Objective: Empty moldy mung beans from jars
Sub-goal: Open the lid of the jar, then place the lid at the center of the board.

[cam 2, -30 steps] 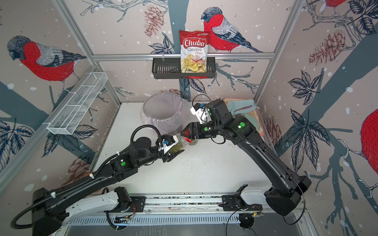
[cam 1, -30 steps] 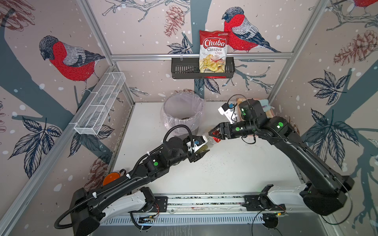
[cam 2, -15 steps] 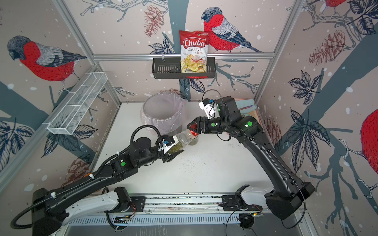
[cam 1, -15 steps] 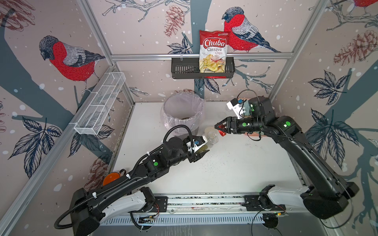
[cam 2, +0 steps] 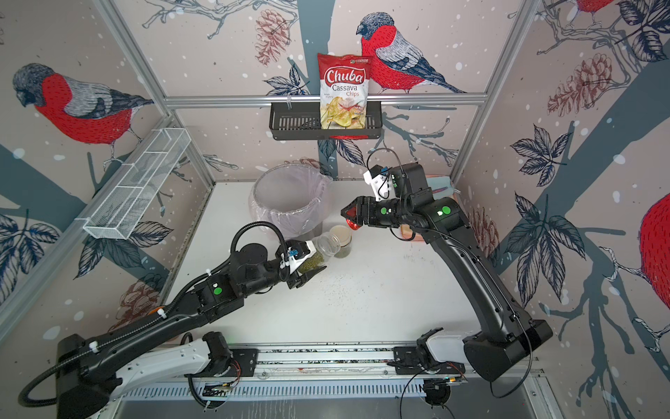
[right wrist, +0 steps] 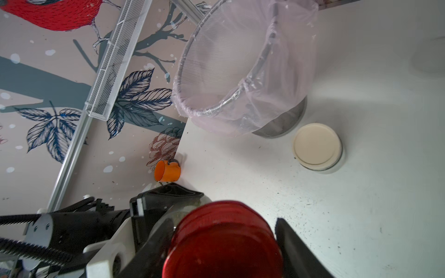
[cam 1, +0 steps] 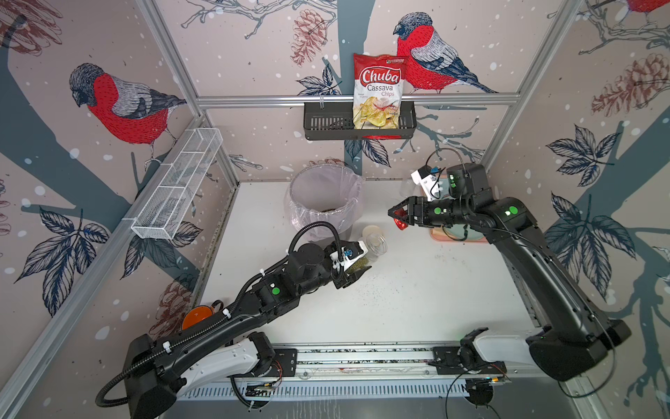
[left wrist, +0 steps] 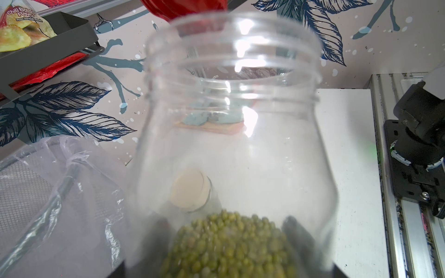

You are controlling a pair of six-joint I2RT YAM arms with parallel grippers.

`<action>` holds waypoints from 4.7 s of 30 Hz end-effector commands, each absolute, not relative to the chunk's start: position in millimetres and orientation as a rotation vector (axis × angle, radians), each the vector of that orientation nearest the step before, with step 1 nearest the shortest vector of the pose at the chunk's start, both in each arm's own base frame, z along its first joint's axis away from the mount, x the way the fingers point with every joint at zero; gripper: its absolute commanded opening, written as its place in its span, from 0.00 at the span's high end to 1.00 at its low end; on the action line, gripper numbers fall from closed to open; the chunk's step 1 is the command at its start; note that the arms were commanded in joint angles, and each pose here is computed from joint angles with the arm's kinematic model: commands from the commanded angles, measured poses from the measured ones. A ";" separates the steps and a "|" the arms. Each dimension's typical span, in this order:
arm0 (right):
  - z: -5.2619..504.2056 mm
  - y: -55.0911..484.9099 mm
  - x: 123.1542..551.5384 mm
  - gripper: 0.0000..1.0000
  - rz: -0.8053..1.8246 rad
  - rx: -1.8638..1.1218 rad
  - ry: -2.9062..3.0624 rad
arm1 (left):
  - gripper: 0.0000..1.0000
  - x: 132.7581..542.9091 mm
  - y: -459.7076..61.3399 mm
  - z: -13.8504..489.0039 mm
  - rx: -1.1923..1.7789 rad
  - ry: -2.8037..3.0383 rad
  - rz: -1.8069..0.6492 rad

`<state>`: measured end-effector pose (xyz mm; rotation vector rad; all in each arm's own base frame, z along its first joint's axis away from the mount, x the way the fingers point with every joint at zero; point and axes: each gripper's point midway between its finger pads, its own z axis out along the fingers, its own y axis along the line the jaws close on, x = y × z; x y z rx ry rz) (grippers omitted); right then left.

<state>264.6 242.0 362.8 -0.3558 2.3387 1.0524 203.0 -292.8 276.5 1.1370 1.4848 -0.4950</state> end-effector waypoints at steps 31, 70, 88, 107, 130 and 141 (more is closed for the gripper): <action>301.1 149.2 431.9 0.39 0.254 -0.008 2.363 | 0.42 191.5 -292.1 307.9 1.116 1.371 -0.551; 151.8 124.5 526.9 0.39 0.127 0.186 2.644 | 0.42 196.7 -286.5 302.1 1.080 1.396 -0.522; 77.7 120.6 553.1 0.39 0.204 0.291 2.720 | 0.42 202.4 -281.2 298.9 1.042 1.408 -0.489; 40.3 107.3 553.5 0.36 0.063 0.303 2.775 | 0.42 204.8 -281.2 298.4 1.037 1.412 -0.480; 67.9 116.4 552.1 0.12 0.047 0.297 2.738 | 0.42 207.6 -279.2 301.4 1.022 1.410 -0.463; 170.9 127.4 537.6 0.11 0.093 0.244 2.589 | 0.41 204.9 -287.5 320.0 1.039 1.384 -0.504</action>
